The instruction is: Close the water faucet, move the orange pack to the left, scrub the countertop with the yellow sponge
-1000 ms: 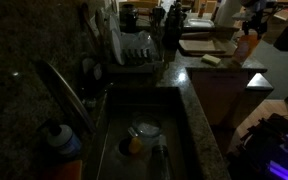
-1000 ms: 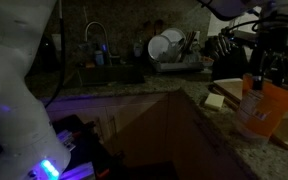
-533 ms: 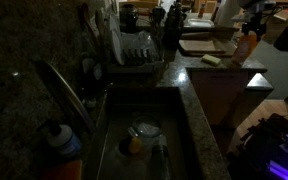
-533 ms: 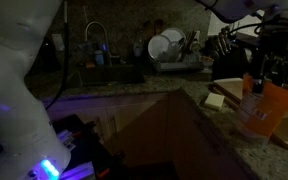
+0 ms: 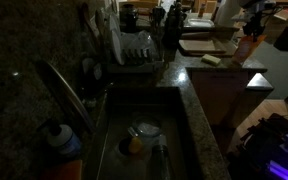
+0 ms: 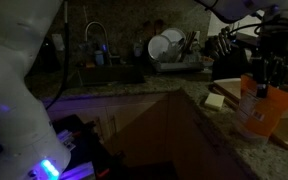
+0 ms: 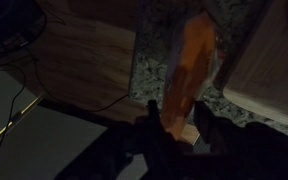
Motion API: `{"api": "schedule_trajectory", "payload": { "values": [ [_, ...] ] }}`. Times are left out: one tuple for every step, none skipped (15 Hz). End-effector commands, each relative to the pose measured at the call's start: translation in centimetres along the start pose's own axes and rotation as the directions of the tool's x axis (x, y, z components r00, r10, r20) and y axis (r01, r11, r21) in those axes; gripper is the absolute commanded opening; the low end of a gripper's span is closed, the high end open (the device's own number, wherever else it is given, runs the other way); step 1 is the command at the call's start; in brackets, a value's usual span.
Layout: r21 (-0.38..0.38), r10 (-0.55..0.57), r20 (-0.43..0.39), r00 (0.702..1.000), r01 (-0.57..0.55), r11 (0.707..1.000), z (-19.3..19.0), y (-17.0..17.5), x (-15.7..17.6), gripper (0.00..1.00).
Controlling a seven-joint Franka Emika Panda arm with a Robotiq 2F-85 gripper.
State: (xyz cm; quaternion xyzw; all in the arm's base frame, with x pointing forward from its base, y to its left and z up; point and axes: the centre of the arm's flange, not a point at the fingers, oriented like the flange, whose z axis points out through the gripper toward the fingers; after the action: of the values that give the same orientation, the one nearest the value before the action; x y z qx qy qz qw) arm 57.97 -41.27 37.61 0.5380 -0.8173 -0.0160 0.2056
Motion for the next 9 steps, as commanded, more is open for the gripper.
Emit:
{"api": "schedule_trajectory", "payload": {
  "values": [
    [-0.011,0.002,0.012,1.0,-0.002,1.0,-0.05,-0.77,0.31,0.12],
    [-0.011,0.002,0.013,1.0,-0.002,1.0,-0.05,-0.79,0.33,0.07],
    [-0.008,0.003,0.015,1.0,-0.003,1.0,-0.1,-0.78,0.38,0.0],
    [-0.006,0.005,0.015,1.0,-0.005,1.0,-0.15,-0.77,0.42,0.0],
    [-0.005,0.006,0.016,1.0,-0.006,1.0,-0.17,-0.78,0.46,0.0],
    [-0.004,0.008,0.015,1.0,-0.008,1.0,-0.18,-0.77,0.51,0.0],
    [-0.004,0.008,0.015,1.0,-0.008,1.0,-0.17,-0.79,0.55,0.0],
    [-0.004,0.008,0.016,1.0,-0.007,1.0,-0.2,-0.79,0.58,0.01],
    [-0.002,0.005,0.019,1.0,-0.005,1.0,-0.4,-0.75,0.61,0.01]
  ]
}}
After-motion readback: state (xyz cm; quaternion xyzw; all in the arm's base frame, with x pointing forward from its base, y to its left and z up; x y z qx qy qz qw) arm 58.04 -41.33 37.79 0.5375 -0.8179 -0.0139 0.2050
